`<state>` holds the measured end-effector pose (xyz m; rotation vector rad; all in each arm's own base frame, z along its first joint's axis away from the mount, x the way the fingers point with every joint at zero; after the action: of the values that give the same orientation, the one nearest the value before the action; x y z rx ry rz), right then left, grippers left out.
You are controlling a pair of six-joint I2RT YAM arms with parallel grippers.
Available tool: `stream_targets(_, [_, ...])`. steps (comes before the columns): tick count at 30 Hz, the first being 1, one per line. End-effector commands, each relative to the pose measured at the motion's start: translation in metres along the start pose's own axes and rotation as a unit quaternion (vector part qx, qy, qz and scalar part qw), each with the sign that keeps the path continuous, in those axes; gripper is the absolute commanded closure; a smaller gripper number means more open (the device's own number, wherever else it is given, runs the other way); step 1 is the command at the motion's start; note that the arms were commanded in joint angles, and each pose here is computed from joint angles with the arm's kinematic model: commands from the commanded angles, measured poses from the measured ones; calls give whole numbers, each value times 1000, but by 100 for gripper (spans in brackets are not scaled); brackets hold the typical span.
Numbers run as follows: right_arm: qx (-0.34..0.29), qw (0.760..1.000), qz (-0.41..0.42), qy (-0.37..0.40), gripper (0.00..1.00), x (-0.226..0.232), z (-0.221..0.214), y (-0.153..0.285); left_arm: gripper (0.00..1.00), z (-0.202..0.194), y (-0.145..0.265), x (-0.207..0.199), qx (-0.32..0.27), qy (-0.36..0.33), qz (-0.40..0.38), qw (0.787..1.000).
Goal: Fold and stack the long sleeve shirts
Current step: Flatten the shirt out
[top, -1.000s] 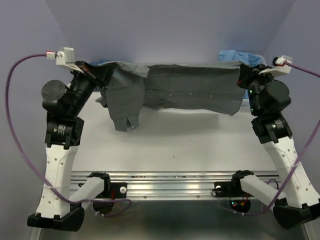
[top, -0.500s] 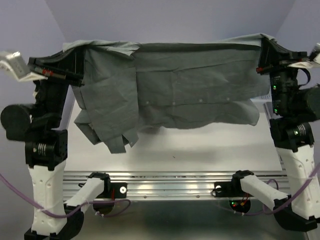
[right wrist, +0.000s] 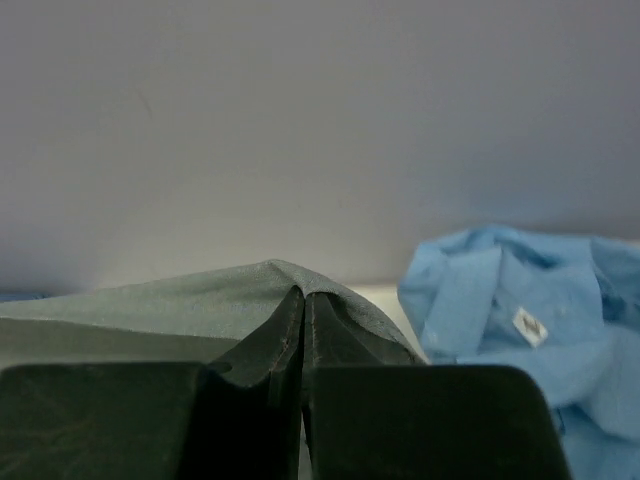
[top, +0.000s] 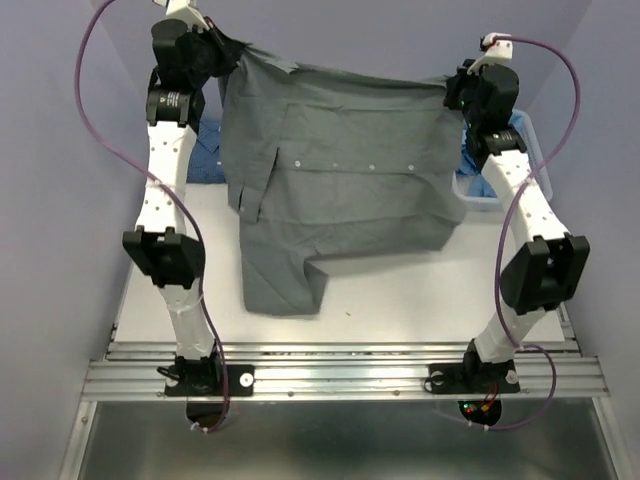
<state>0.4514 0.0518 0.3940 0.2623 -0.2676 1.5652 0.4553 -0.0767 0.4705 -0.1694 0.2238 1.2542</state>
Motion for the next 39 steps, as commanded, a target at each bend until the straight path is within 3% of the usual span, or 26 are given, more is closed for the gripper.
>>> stream_targets(1, [-164, 981, 97, -37, 99, 32, 116, 8, 100, 109, 45, -23, -144, -27, -96, 985])
stream_targets(3, [-184, 974, 124, -43, 99, 38, 138, 14, 100, 124, 66, -40, -165, -12, -174, 971])
stream_targets(6, [-211, 967, 139, -32, 99, 45, 161, 40, 100, 139, 92, -46, -212, -31, -175, 961])
stream_targets(9, [-214, 968, 128, -14, 99, 38, 160, 59, 100, 135, 124, -55, -212, -51, -169, 961])
stream_targets(11, [-175, 978, 113, -8, 99, 26, 130, 57, 100, 122, 128, -53, -194, -48, -162, 966])
stream_targets(13, [-156, 982, 106, -13, 99, 20, 113, 71, 100, 84, 126, -39, -149, -34, -134, 979])
stream_targets(14, [-104, 990, 99, -12, 99, 9, 73, 65, 100, 67, 123, -32, -129, -23, -117, 984])
stream_targets(16, [-52, 991, 124, -16, 99, 4, 38, 76, 100, 2, 119, -13, -57, 9, -94, 994])
stream_targets(17, [12, 993, 118, -21, 99, -11, -11, 77, 100, -26, 118, -8, -26, 27, -94, 995])
stream_targets(18, [44, 992, 120, -24, 98, -17, -34, 81, 100, -50, 120, -4, -2, 40, -94, 995])
stream_targets(21, [160, 981, 83, -72, 99, -40, -112, 104, 100, -175, 142, 18, 139, 122, -61, 981])
stream_targets(24, [238, 964, 21, -113, 99, -54, -152, 122, 100, -235, 175, 21, 213, 174, -31, 961])
stream_targets(25, [276, 954, 8, -119, 99, -58, -163, 132, 100, -245, 181, 22, 225, 179, -27, 957])
stream_targets(31, [344, 928, -54, -133, 99, -73, -201, 149, 100, -299, 203, 30, 314, 204, 5, 927])
stream_targets(35, [413, 890, -134, -137, 99, -88, -229, 163, 100, -328, 208, 34, 366, 238, 20, 900])
stream_targets(39, [433, 872, -179, -139, 99, -96, -240, 176, 100, -339, 209, 28, 399, 242, 20, 884])
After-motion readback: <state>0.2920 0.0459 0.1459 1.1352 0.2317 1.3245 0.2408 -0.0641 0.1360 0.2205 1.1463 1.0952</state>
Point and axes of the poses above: each gripper's point midway between its finger pads, its own y axis back along the fingers, its own x axis along the line the jaws close on, z = x × y, the point moved 9 cm from there along y, back along the fingers, and after that the axes turned 11 degrees about -y, right-handed, at the moved point
